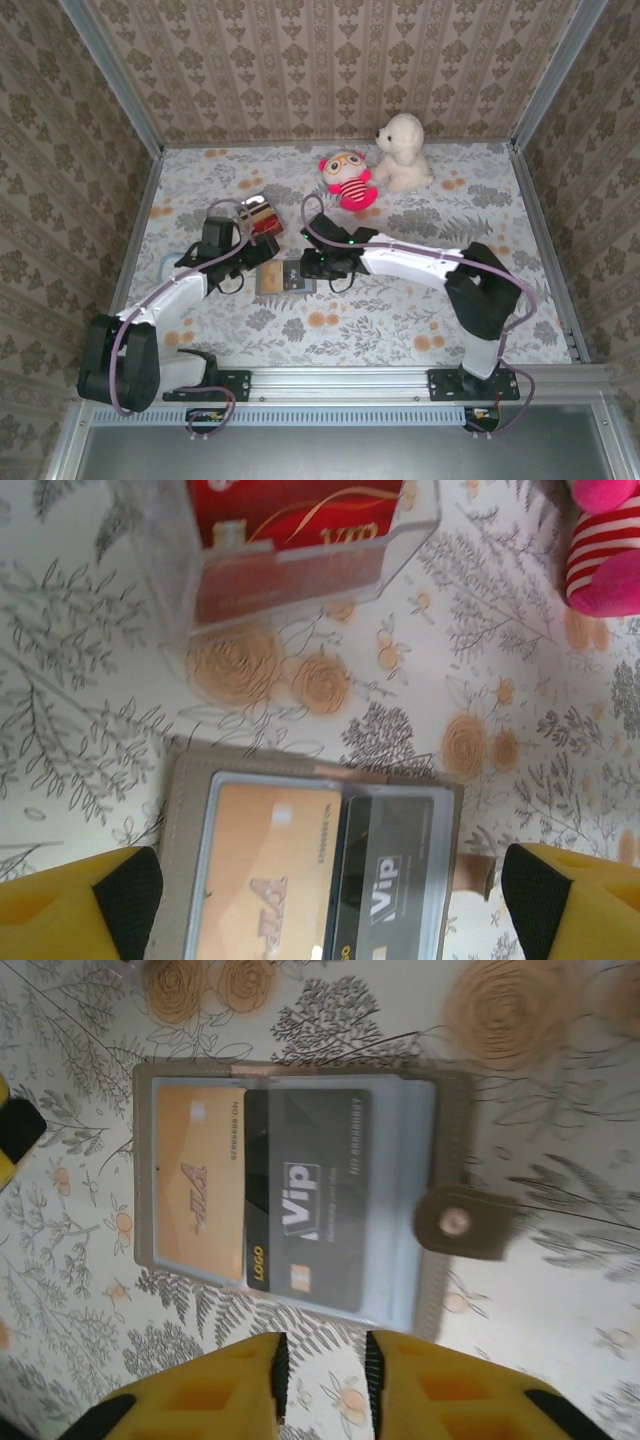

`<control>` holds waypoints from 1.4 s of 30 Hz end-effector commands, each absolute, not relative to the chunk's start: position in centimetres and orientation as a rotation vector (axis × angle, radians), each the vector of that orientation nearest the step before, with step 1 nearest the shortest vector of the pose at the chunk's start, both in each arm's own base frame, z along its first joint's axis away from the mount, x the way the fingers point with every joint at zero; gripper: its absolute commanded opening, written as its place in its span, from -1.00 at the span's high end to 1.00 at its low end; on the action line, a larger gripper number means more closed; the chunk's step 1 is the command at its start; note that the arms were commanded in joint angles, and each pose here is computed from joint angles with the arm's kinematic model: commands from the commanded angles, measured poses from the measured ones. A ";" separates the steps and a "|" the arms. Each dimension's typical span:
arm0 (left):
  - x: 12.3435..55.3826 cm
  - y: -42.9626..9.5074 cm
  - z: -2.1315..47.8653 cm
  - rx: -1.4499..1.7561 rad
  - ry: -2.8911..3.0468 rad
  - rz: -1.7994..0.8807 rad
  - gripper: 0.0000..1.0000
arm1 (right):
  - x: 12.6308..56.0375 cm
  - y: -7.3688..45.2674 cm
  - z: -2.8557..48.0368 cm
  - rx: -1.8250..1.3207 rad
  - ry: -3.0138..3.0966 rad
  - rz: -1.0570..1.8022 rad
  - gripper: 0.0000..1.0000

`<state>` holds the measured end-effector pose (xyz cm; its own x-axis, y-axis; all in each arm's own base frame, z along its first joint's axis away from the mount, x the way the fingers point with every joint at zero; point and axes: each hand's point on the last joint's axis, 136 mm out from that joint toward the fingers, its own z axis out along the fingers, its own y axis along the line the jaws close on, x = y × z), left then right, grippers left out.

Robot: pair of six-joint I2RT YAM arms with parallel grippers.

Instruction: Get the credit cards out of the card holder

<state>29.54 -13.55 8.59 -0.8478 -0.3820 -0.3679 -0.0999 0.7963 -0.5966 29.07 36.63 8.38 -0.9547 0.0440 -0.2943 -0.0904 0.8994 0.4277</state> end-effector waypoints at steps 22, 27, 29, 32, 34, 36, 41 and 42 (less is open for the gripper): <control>27.7 -16.5 6.3 -0.314 2.578 -1.205 0.17 | 32.4 36.7 2.8 0.048 2.846 0.356 0.48; 27.9 -16.8 6.3 -0.300 2.570 -1.232 0.23 | 32.3 37.0 2.4 0.041 2.863 0.376 0.49; 27.9 -16.9 6.2 -0.298 2.568 -1.246 0.25 | 32.3 36.8 2.3 0.037 2.867 0.361 0.49; 27.9 -17.3 6.2 -0.295 2.563 -1.290 0.26 | 32.2 36.4 2.1 0.035 2.874 0.326 0.48; 27.9 -17.5 6.1 -0.295 2.566 -1.306 0.31 | 32.1 36.3 1.8 0.037 2.881 0.315 0.48; 27.9 -17.5 5.8 -0.298 2.575 -1.307 0.37 | 32.0 36.2 1.4 0.043 2.892 0.308 0.48; 27.7 -17.8 5.4 -0.293 2.593 -1.315 0.51 | 31.8 36.0 0.8 0.052 2.905 0.297 0.48; 27.6 -18.0 5.3 -0.287 2.597 -1.317 0.51 | 31.8 36.0 0.7 0.057 2.909 0.299 0.48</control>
<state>27.43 -17.28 4.79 -0.9512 -0.2953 -0.0892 -0.1110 0.5974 -0.7942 32.47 37.28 2.85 -0.9621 0.0656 -0.2647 -0.0077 0.9637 0.2667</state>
